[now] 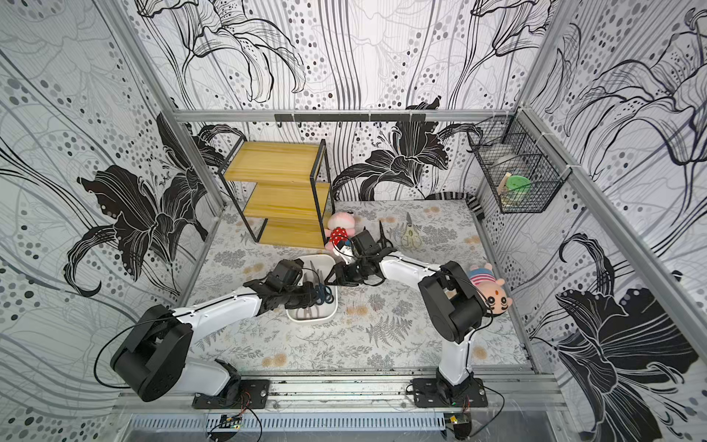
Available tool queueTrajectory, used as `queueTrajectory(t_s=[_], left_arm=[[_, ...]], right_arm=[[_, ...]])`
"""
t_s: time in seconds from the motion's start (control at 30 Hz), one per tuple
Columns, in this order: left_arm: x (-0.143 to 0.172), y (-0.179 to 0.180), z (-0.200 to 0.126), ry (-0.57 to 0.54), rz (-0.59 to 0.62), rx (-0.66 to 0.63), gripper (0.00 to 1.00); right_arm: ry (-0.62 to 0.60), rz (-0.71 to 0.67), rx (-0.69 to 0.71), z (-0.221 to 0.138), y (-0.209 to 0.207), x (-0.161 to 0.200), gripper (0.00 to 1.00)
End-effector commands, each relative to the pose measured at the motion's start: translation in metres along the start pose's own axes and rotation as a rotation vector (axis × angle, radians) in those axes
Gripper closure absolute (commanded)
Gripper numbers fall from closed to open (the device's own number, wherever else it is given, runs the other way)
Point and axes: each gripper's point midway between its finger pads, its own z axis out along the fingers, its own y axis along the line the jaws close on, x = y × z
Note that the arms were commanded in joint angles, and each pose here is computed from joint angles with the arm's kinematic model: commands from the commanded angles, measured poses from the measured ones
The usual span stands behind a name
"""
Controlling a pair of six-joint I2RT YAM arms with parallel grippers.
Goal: Take the scissors out of the storage box
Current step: Pick up the scissors from the storage box.
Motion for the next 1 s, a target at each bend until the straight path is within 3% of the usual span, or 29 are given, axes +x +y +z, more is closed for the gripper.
queueTrajectory(t_s=[0.0,0.43,0.77,0.83,0.9,0.97], left_arm=[[-0.01,-0.011,-0.003,-0.046,0.002,0.063,1.0],[-0.013,-0.006,-0.003,-0.058,-0.012,0.054,1.0],[-0.014,-0.004,-0.001,-0.056,-0.021,0.048,1.0],[-0.014,-0.005,-0.002,-0.057,-0.02,0.05,0.92],[-0.015,-0.005,-0.003,-0.059,-0.02,0.049,0.74],[-0.015,-0.004,-0.003,-0.058,-0.022,0.048,0.68]], right_arm=[[0.04,-0.011,-0.018,0.005,0.003,0.009,0.52],[0.1,0.002,-0.073,0.012,0.01,0.023,0.64],[0.103,0.0,-0.07,0.015,0.009,0.021,0.91],[0.101,0.001,-0.063,0.015,0.008,0.02,0.93],[0.1,0.002,-0.061,0.016,0.007,0.02,0.94],[0.101,0.001,-0.062,0.017,0.007,0.019,0.94]])
